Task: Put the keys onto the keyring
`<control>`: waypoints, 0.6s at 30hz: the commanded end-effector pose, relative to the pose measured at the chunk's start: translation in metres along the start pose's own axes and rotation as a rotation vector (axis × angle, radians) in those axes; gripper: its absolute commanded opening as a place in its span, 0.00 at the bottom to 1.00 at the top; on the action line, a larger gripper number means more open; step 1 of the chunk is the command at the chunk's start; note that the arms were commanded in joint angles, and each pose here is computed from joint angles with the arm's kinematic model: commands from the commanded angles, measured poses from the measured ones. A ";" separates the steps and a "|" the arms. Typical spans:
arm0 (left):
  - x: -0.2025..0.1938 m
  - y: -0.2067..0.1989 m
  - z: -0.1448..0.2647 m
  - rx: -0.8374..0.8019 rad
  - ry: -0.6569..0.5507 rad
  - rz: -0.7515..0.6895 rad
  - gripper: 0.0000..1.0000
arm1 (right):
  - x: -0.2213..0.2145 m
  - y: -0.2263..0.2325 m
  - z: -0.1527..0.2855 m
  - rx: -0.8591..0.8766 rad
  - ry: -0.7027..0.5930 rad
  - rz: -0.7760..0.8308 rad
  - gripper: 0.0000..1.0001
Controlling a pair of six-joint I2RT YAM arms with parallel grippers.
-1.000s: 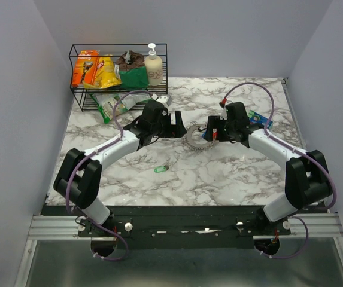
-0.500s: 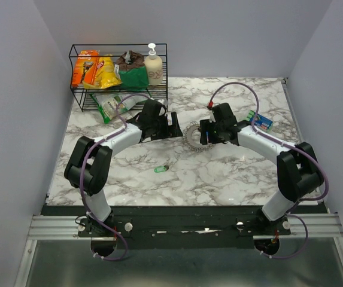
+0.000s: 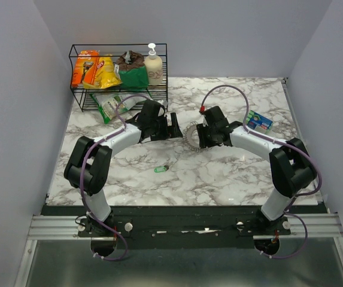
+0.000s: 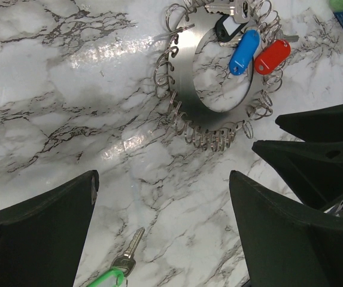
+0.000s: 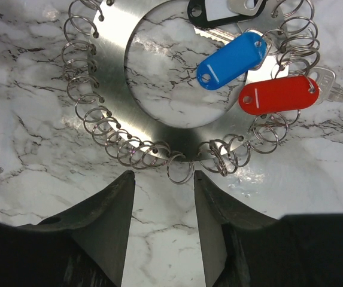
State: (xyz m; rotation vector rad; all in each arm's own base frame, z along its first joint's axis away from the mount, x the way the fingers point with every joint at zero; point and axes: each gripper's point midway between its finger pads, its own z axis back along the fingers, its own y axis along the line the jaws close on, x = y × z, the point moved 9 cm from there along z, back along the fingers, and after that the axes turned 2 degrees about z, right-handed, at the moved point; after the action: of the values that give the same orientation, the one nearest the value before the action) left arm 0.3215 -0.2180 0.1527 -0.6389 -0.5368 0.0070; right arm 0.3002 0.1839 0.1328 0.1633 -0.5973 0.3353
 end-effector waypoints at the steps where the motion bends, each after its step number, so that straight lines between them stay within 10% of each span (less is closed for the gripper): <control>1: -0.006 0.003 0.000 -0.014 0.031 0.010 0.99 | -0.001 0.000 -0.006 -0.040 0.031 0.024 0.52; 18: -0.011 0.005 0.000 -0.020 0.049 0.011 0.99 | -0.009 0.004 -0.025 -0.058 0.081 0.044 0.33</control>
State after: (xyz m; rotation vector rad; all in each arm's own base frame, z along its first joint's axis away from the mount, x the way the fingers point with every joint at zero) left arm 0.3158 -0.2166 0.1461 -0.6433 -0.5077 0.0027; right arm 0.3005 0.1883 0.1092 0.1142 -0.5349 0.3510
